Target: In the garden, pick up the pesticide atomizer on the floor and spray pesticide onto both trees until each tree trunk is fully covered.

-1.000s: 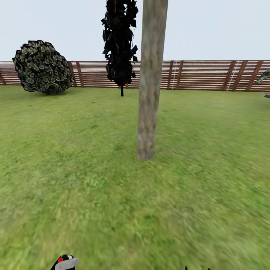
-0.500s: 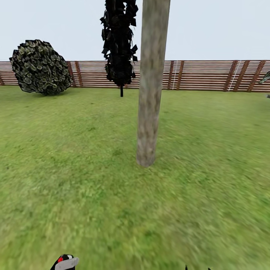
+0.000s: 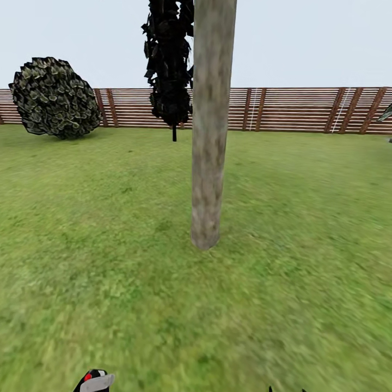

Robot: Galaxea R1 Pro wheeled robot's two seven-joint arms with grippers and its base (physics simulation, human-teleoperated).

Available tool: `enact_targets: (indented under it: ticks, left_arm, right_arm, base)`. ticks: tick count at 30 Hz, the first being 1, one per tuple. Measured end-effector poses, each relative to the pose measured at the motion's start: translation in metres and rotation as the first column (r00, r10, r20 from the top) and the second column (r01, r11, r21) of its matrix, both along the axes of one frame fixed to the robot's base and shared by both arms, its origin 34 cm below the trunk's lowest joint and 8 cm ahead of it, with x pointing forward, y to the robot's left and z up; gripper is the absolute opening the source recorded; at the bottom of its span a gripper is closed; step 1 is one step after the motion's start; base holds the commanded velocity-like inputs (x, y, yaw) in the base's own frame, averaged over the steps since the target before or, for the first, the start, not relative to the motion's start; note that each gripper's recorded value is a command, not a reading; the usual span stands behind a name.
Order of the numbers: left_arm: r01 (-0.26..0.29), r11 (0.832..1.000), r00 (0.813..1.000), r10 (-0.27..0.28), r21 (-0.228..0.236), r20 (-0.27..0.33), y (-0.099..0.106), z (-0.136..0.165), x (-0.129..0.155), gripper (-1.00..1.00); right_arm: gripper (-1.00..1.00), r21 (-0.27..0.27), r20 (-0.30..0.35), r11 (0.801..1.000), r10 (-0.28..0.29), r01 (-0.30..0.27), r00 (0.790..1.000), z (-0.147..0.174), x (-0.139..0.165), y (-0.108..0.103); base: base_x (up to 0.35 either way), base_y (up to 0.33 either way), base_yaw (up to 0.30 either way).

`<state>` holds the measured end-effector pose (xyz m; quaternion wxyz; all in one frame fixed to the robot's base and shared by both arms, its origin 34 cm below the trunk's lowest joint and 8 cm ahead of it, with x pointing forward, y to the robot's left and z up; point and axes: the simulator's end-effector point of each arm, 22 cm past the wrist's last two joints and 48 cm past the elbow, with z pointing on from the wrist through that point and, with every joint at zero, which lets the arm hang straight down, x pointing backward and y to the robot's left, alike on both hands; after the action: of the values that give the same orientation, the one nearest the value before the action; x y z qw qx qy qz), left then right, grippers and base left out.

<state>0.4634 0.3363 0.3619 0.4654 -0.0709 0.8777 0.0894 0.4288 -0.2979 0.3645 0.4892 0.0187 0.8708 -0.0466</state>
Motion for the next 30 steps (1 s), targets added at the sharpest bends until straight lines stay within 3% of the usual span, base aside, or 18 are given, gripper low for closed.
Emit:
enact_targets:
  ticks: [11,15,19,20,22,23,24,26,27,29,30]
  left_arm:
    - [0.034,0.999,0.999,-0.034,0.005,0.016,0.003,0.006,0.009,-1.0]
    - [0.131,0.991,0.991,-0.13,-0.008,0.018,0.009,0.009,0.016,-1.0]
    - [0.296,0.955,0.955,-0.296,-0.038,0.005,0.011,0.011,0.016,-1.0]
    - [0.354,0.934,0.935,-0.354,-0.051,-0.006,0.008,0.011,0.014,-1.0]
    - [0.473,0.877,0.878,-0.478,-0.086,-0.037,-0.001,0.01,0.012,-1.0]
    - [0.503,0.859,0.86,-0.509,-0.094,-0.046,-0.003,0.01,0.014,-1.0]
    - [0.561,0.821,0.82,-0.569,-0.11,-0.063,-0.008,0.012,0.018,-1.0]
    - [0.661,0.735,0.729,-0.677,-0.151,-0.103,-0.021,0.015,0.025,-1.0]
    - [0.705,0.687,0.677,-0.726,-0.177,-0.123,-0.028,0.016,0.025,-1.0]
    - [0.81,0.532,0.508,-0.847,-0.245,-0.159,-0.049,0.03,0.033,-1.0]
    - [0.824,0.509,0.482,-0.861,-0.25,-0.164,-0.051,0.033,0.036,-1.0]
  right_arm:
    - [1.0,-0.003,0.007,1.0,0.002,-0.002,1.0,0.002,0.003,-0.002]
    - [1.0,-0.031,0.009,0.999,0.044,-0.044,0.999,0.004,0.005,-0.007]
    - [1.0,-0.101,0.035,0.976,0.196,-0.191,0.98,0.016,0.024,0.007]
    - [1.0,-0.132,0.042,0.959,0.26,-0.253,0.965,0.021,0.033,0.016]
    - [1.0,-0.211,0.027,0.902,0.392,-0.378,0.92,0.029,0.052,0.033]
    - [1.0,-0.234,0.014,0.883,0.423,-0.408,0.906,0.03,0.058,0.037]
    - [1.0,-0.274,-0.022,0.842,0.477,-0.465,0.878,0.031,0.068,0.045]
    - [1.0,-0.317,-0.129,0.749,0.575,-0.583,0.808,0.024,0.084,0.063]
    - [1.0,-0.309,-0.181,0.703,0.618,-0.64,0.765,0.02,0.089,0.076]
    - [1.0,-0.204,-0.265,0.58,0.742,-0.788,0.615,0.024,0.108,0.119]
    - [1.0,-0.189,-0.268,0.559,0.762,-0.807,0.59,0.028,0.113,0.125]
  base:
    - [0.185,-0.23,-0.081]
    - [0.224,-0.23,-0.022]
    - [0.233,-0.227,-0.005]
    - [0.24,-0.215,-0.002]
    - [0.244,-0.21,-0.001]
    - [0.232,-0.189,-0.001]
    - [0.178,-0.138,0.0]
    - [0.094,-0.073,0.0]
    - [0.037,-0.029,0.0]
    - [0.014,-0.011,0.0]
    - [0.008,-0.006,0.0]
